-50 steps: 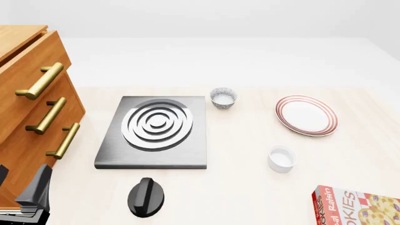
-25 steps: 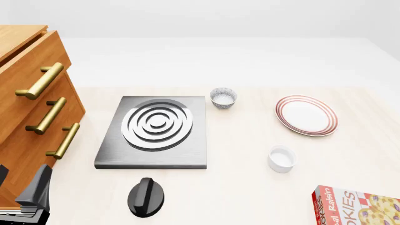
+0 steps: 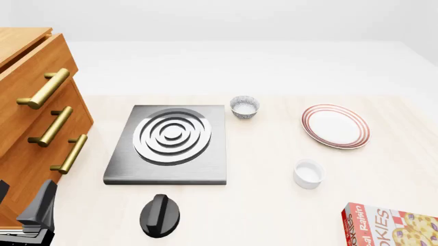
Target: Pick the akita bowl next to the cookies box and place it on the plate.
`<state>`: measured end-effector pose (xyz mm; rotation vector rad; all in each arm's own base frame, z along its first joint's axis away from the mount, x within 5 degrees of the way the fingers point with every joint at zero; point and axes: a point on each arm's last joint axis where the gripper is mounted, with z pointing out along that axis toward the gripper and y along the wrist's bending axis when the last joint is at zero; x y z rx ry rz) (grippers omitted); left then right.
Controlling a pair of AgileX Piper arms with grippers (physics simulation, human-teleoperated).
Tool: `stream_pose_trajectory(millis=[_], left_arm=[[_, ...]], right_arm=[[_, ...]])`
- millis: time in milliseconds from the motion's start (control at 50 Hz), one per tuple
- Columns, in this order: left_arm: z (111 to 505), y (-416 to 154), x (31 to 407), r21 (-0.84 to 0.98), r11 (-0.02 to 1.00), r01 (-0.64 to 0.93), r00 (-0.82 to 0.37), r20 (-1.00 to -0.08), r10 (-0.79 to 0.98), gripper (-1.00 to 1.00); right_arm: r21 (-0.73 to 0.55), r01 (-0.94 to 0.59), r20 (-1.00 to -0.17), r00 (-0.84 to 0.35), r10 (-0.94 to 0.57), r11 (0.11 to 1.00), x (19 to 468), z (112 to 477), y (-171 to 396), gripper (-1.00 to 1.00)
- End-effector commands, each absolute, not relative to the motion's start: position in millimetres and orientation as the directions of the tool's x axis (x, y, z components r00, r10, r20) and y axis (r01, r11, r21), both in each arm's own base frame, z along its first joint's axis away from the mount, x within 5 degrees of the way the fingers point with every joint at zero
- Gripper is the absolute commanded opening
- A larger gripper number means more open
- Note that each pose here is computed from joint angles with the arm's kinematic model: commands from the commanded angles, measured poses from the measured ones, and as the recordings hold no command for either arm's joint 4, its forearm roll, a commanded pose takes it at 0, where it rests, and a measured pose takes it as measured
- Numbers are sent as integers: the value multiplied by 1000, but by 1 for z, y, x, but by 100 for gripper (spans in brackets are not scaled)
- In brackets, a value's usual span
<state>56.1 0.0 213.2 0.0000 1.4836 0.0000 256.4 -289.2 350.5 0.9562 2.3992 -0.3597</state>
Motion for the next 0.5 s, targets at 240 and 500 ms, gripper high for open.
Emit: stream_pose_trajectory(millis=[240, 500], left_arm=[[213, 0, 56, 0, 1000, 0, 87, -996, 0, 100], [213, 0, 56, 0, 1000, 0, 87, -996, 0, 100]], right_arm=[[-21, 640, -607, -619, 498, 768, 275, 382, -242, -100], [-17, 577, -619, -647, 444, 817, 288, 387, -213, -100]])
